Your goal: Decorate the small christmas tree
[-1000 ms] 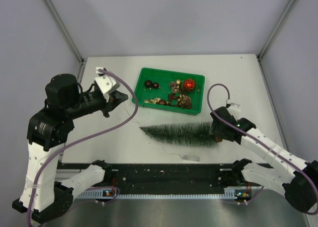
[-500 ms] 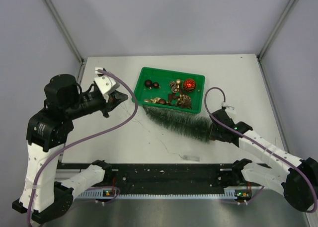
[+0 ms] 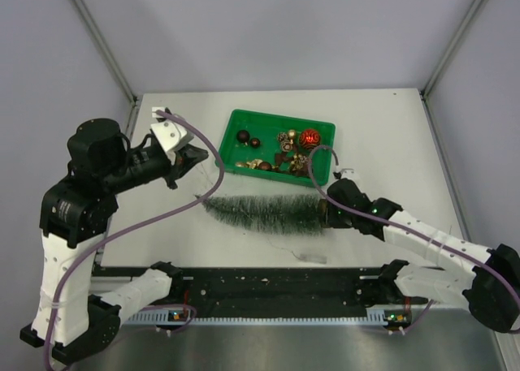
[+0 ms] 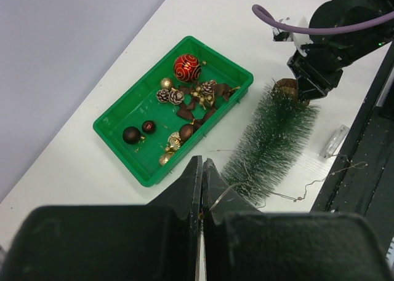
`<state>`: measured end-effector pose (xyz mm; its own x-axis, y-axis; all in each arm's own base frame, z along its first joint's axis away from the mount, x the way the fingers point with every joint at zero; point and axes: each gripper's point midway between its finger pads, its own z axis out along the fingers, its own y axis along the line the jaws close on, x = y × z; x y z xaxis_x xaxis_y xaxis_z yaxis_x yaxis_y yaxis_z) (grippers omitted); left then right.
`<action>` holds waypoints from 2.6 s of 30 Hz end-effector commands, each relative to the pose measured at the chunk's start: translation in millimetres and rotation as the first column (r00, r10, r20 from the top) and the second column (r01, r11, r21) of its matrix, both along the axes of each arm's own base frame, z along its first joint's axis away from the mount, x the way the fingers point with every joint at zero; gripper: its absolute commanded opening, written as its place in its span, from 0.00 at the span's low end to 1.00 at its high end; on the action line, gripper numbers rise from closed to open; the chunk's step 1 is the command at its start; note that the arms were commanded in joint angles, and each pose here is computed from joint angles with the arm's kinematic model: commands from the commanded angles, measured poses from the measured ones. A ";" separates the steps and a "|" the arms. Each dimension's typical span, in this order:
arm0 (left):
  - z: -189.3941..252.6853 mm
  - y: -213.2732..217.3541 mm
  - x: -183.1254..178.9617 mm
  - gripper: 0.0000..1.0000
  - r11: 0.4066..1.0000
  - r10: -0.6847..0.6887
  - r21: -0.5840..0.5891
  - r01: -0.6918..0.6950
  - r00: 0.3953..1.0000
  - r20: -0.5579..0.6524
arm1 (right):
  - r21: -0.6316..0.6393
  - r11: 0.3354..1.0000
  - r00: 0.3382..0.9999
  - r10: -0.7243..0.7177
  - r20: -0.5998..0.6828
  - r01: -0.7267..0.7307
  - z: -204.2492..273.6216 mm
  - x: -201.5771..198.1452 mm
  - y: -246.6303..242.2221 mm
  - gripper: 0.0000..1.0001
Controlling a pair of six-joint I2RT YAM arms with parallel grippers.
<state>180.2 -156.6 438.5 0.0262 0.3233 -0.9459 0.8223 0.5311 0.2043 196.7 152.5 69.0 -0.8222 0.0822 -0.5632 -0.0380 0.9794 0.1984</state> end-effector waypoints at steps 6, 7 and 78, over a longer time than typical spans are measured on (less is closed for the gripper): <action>26.2 5.1 12.7 0.00 0.999 0.019 0.028 -0.023 0.990 0.140 | -0.039 0.988 0.981 0.155 0.113 -0.152 41.2 8.2 33.3 0.02; 26.7 4.9 14.1 0.00 0.999 0.019 0.031 -0.024 0.990 0.141 | -0.045 0.986 0.981 0.163 0.108 -0.159 40.2 6.8 34.3 0.02; -94.6 -7.4 87.7 0.00 0.976 0.187 -0.067 -0.207 0.957 -0.222 | 0.603 0.608 0.785 0.054 0.617 -0.516 286.2 -84.9 50.3 0.00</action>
<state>282.8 -153.7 334.9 -0.2463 0.2922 -0.9241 0.6857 0.7263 0.0469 99.5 216.8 257.6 -0.6073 0.2037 -0.7679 -0.5907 0.5306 0.6079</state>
